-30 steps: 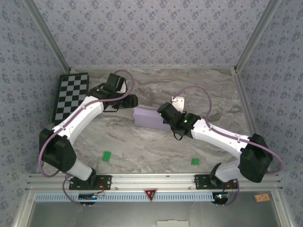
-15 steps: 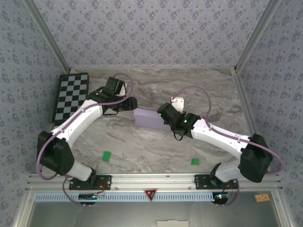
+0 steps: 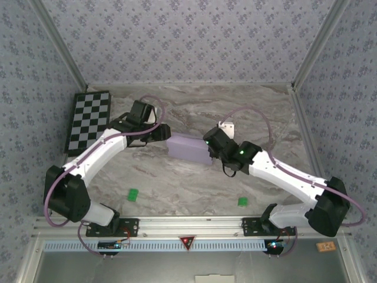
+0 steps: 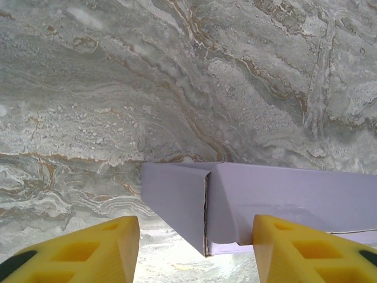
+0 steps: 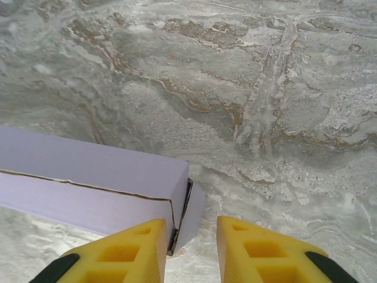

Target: Fold the paper box

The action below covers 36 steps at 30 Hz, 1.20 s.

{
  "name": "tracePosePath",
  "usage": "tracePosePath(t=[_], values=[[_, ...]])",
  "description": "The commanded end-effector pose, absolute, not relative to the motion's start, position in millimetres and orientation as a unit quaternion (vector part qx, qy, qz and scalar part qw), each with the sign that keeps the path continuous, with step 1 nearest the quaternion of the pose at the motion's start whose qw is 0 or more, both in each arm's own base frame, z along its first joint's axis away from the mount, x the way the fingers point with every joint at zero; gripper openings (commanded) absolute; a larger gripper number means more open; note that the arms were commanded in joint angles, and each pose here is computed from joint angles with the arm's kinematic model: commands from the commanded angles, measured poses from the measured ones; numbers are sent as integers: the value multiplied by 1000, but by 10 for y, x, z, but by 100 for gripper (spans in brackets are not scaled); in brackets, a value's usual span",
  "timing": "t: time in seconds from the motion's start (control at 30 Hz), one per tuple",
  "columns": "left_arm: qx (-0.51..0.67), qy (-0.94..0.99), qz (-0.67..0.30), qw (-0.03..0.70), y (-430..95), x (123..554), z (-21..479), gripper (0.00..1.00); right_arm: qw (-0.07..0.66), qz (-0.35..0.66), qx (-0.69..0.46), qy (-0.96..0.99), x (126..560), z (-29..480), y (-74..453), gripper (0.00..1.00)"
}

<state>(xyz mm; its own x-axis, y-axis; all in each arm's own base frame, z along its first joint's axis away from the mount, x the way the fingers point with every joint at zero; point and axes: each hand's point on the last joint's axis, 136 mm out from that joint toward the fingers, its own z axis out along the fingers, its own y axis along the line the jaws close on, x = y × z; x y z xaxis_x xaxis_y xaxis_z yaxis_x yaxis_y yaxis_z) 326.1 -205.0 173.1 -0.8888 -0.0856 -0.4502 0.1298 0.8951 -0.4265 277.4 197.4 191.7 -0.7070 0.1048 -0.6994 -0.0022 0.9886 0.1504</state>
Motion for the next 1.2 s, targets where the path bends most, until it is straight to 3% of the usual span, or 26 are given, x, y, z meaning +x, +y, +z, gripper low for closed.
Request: tracePosePath(t=[0.0, 0.47, 0.7, 1.03, 1.17], values=[[-2, 963, -196, 186, -1902, 3056, 1439, 53, 372, 108, 37, 921, 2800, 2088, 1994, 30], [-7, 965, -194, 176, -1886, 3006, 1364, 52, 264, 145, 65, 951, 2851, 1704, 1977, 29], [-9, 967, -191, 169, -1873, 2976, 1314, 52, 246, 144, 78, 955, 2750, 1490, 1923, 23], [-12, 968, -189, 166, -1859, 2955, 1271, 52, 269, 182, 73, 943, 2839, 1867, 1995, 23], [-11, 968, -189, 164, -1861, 2956, 1261, 52, 232, 199, 86, 948, 2758, 1559, 2019, 23]])
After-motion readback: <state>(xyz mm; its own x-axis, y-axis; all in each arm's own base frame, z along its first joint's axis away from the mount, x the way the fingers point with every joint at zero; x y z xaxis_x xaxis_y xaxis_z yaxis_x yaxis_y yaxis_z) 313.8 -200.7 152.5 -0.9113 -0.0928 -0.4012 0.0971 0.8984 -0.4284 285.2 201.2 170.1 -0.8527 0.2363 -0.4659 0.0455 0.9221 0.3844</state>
